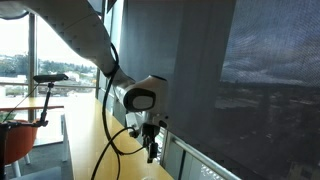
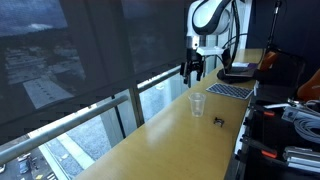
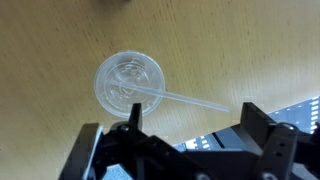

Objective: Put the straw inside the cup

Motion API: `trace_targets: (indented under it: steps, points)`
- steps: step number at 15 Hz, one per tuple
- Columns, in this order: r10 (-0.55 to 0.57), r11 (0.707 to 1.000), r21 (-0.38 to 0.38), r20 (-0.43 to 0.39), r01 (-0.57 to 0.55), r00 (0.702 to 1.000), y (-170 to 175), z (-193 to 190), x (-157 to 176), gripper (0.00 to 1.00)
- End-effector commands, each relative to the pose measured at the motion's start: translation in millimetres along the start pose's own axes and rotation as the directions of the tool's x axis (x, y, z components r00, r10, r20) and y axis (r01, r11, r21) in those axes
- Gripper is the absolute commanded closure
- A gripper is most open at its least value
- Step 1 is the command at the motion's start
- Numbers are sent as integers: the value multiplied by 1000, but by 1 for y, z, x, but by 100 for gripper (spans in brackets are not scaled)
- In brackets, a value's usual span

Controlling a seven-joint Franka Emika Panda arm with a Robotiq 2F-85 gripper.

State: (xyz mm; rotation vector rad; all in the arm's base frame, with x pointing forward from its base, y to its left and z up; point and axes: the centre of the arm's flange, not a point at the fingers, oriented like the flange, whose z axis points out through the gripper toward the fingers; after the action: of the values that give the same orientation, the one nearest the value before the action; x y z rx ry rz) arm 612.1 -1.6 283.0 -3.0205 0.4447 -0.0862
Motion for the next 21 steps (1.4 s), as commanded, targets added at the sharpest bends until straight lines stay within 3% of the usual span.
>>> trace_targets:
  steps: [1,21]
  points:
    - [8,1000,-8,-21,-8,1000,10,-12,-4,0]
    - [7,1000,17,2,-7,1000,-1,5,13,0]
